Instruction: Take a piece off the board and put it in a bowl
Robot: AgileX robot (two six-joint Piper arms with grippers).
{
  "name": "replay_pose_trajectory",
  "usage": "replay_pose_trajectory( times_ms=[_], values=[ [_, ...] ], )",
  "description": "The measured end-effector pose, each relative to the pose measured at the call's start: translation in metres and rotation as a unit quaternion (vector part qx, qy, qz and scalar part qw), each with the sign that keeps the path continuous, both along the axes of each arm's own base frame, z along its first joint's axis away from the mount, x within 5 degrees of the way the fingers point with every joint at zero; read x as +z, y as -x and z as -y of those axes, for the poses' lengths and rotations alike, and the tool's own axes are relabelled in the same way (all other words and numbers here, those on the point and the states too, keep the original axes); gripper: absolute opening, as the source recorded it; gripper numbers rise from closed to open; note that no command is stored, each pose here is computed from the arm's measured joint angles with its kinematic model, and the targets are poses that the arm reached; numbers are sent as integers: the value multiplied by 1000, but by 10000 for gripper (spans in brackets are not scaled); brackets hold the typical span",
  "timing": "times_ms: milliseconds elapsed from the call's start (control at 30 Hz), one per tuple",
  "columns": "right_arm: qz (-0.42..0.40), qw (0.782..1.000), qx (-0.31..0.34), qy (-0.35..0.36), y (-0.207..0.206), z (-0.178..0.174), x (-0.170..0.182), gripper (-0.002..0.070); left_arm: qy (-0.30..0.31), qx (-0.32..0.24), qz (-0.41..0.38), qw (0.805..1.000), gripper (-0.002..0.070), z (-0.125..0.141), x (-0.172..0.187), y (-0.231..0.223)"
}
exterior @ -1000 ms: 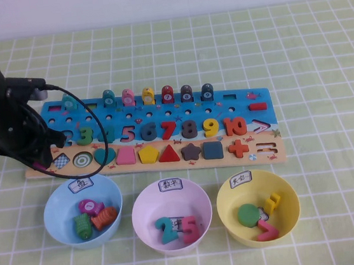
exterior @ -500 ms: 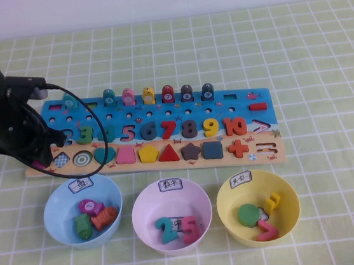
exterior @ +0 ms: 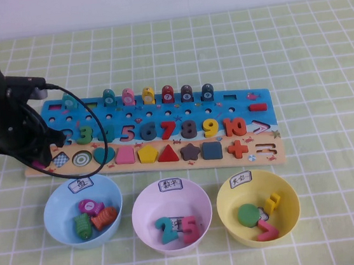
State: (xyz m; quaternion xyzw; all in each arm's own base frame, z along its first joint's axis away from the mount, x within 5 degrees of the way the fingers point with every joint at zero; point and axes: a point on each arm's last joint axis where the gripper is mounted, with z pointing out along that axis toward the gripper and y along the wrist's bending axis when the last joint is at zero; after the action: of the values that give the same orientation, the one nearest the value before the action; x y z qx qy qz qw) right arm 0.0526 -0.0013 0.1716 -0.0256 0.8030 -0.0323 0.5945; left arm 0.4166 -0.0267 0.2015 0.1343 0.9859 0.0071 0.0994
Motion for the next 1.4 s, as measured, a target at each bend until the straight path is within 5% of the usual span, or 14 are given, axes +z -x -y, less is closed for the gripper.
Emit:
replay_pose_trajectory(
  times_ms=[1400],
  values=[
    [0,1000,0,0,0,0,0,-18,5,2,-8,1000,203,1,-7,-1]
  ],
)
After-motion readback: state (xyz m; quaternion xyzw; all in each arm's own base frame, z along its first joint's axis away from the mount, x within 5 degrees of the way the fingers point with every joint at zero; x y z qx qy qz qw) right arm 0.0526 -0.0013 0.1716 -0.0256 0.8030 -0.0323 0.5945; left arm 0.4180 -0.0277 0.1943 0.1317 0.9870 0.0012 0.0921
